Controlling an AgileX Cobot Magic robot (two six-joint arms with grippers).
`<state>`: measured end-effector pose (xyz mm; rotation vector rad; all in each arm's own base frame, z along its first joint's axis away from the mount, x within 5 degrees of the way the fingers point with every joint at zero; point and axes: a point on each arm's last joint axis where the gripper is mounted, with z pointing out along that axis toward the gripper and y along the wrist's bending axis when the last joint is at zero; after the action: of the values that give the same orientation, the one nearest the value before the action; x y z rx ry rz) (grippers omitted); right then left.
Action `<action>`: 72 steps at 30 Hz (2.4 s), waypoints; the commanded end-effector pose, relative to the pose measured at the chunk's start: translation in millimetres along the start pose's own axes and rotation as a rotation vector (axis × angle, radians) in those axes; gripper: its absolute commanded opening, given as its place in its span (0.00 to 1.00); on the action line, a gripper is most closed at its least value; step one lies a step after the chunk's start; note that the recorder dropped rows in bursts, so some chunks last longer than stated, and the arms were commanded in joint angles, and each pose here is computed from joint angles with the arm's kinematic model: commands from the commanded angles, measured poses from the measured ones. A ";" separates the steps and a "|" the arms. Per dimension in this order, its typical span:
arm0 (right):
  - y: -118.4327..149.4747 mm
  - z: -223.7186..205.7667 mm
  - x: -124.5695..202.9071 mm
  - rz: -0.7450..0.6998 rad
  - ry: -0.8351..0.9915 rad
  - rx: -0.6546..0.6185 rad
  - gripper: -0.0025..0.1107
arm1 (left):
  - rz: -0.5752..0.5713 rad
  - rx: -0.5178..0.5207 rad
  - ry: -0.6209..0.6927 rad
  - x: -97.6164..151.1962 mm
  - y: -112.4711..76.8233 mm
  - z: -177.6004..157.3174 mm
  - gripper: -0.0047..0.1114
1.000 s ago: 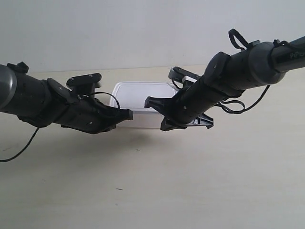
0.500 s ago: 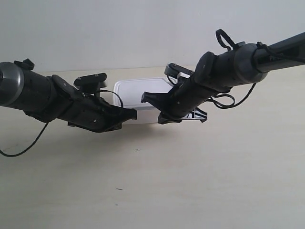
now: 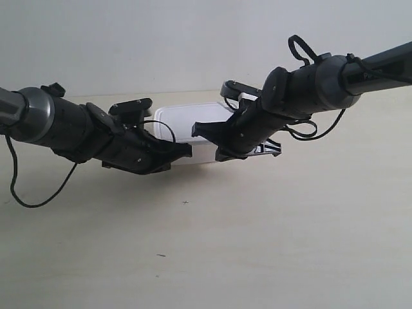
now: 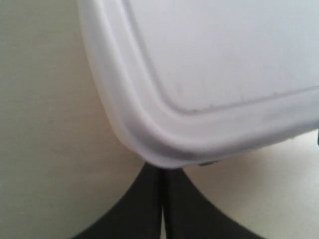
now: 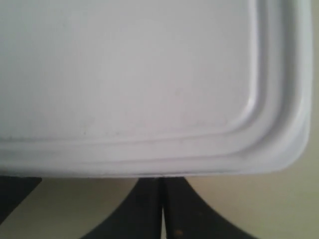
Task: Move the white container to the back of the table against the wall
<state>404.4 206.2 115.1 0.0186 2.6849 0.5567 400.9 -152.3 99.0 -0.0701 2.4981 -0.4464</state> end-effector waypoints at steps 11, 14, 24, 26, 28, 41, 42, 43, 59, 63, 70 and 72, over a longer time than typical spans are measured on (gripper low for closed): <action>-1.2 -5.2 -17.2 -0.260 -0.073 0.088 0.02 | 0.062 0.014 -0.105 -30.1 -12.4 7.4 0.04; -2.6 -5.5 -18.9 -0.318 -0.087 0.108 0.02 | 0.069 0.011 -0.104 -30.2 -11.7 13.4 0.04; -3.5 -4.3 -20.7 -0.569 -0.095 0.130 0.02 | 0.094 0.009 -0.131 -38.5 -13.3 25.1 0.04; -4.6 -1.8 -19.7 -0.635 -0.086 0.135 0.02 | 0.118 0.007 -0.136 -40.2 -12.6 26.2 0.04; -5.7 0.9 -18.7 -0.709 -0.077 0.139 0.02 | 0.135 0.003 -0.135 -41.8 -9.1 27.0 0.04; -10.6 16.5 -17.3 -0.846 -0.104 0.151 0.02 | 0.127 -0.016 -0.098 -43.6 17.9 35.8 0.04; -10.3 16.4 -18.0 -0.847 -0.113 0.151 0.02 | 0.127 -0.014 -0.100 -44.5 17.8 36.7 0.04; -10.5 17.1 -18.4 -0.852 -0.120 0.153 0.02 | 0.128 -0.013 -0.103 -45.6 17.4 37.2 0.04; -21.6 22.5 -49.1 -0.975 -0.135 0.218 0.02 | 0.139 0.040 -0.148 -67.7 5.6 40.7 0.04; -20.9 26.0 -52.2 -0.975 -0.144 0.218 0.02 | 0.143 0.058 -0.147 -71.1 3.3 46.6 0.04; -21.0 32.4 -55.3 -1.015 -0.150 0.223 0.02 | 0.139 0.075 -0.139 -71.8 3.0 59.2 0.04; -22.4 33.3 -56.1 -1.024 -0.157 0.226 0.02 | 0.142 0.072 -0.148 -73.4 2.9 59.0 0.04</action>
<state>466.4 195.1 100.5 -1.0884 2.2102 -0.0533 491.8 -155.9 90.5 0.0971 2.3368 -0.4574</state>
